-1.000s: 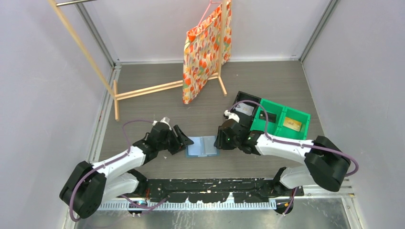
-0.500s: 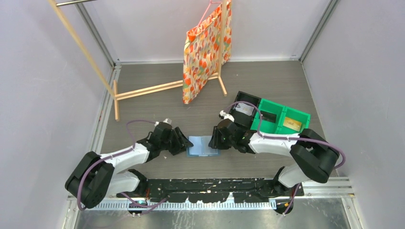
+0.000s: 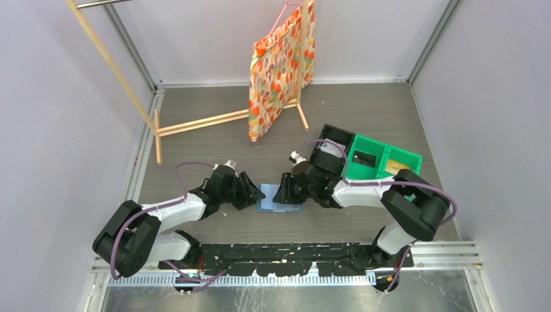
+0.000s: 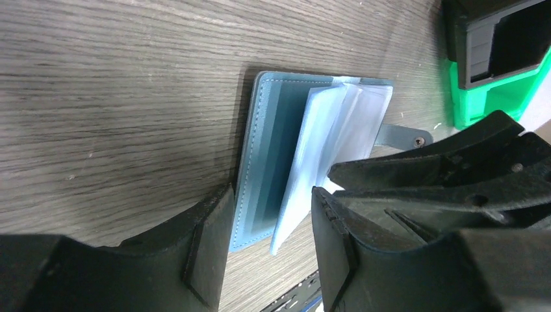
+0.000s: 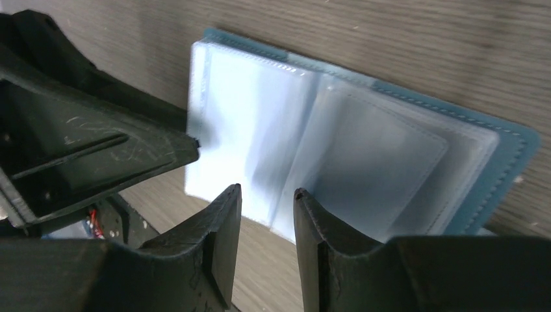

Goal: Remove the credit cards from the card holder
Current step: Remove the credit card from the card holder.

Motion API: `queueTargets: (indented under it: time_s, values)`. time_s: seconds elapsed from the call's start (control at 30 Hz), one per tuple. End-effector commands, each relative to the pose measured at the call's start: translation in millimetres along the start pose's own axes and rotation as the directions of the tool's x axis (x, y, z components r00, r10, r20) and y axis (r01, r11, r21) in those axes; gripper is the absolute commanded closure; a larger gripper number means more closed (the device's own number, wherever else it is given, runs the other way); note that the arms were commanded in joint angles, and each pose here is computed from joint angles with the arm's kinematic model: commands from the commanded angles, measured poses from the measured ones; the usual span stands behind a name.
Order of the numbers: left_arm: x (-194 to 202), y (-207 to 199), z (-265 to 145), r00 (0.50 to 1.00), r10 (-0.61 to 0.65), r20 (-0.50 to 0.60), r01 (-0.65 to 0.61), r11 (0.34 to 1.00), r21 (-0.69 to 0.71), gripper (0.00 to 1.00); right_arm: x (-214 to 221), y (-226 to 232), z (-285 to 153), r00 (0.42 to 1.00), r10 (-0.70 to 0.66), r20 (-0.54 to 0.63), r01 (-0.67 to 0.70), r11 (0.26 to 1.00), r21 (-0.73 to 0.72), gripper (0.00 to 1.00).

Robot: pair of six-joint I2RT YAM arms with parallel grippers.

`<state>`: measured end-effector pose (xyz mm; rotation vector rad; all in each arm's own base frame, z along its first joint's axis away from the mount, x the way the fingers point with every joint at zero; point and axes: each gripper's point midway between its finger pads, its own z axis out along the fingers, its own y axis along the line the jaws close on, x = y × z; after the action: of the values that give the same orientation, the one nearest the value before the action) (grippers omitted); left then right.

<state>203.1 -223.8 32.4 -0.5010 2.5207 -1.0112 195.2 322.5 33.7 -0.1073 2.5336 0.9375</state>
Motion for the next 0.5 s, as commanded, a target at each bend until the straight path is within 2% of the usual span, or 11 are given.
queueTargets:
  time_s: [0.0, 0.07, 0.17, 0.23, 0.37, 0.47]
  values:
    - [0.7, 22.8, -6.6, 0.999, 0.033, 0.002, -0.033, 0.993, -0.117, 0.5, -15.4, 45.6, -11.2, 0.999, -0.027, 0.035, 0.032, 0.988, -0.148, 0.6]
    - [-1.8, 22.8, -12.1, 0.999, 0.043, 0.017, -0.041, 0.991, -0.13, 0.5, -25.3, 44.1, -27.0, 0.995, -0.034, 0.096, 0.046, 0.991, -0.124, 0.59]
    - [-12.7, 12.5, -27.3, 0.995, 0.072, 0.07, -0.063, 0.99, -0.13, 0.51, -40.4, 15.4, -49.7, 0.976, -0.036, 0.217, 0.036, 0.999, 0.003, 0.56]
    - [-23.0, 1.9, -41.1, 0.987, 0.106, 0.123, -0.09, 0.987, -0.134, 0.51, -42.9, -3.0, -59.2, 0.967, -0.026, 0.254, 0.014, 0.999, 0.05, 0.53]
    - [-33.1, -28.5, -60.5, 0.968, 0.169, 0.184, -0.156, 0.984, -0.083, 0.51, -35.8, -19.6, -58.1, 0.974, 0.011, 0.227, -0.024, 0.998, 0.057, 0.52]
    - [-21.5, -53.1, -52.9, 0.978, 0.167, 0.125, -0.174, 0.984, 0.048, 0.5, -30.1, -20.1, -48.7, 0.98, 0.028, 0.197, -0.038, 0.998, 0.045, 0.53]
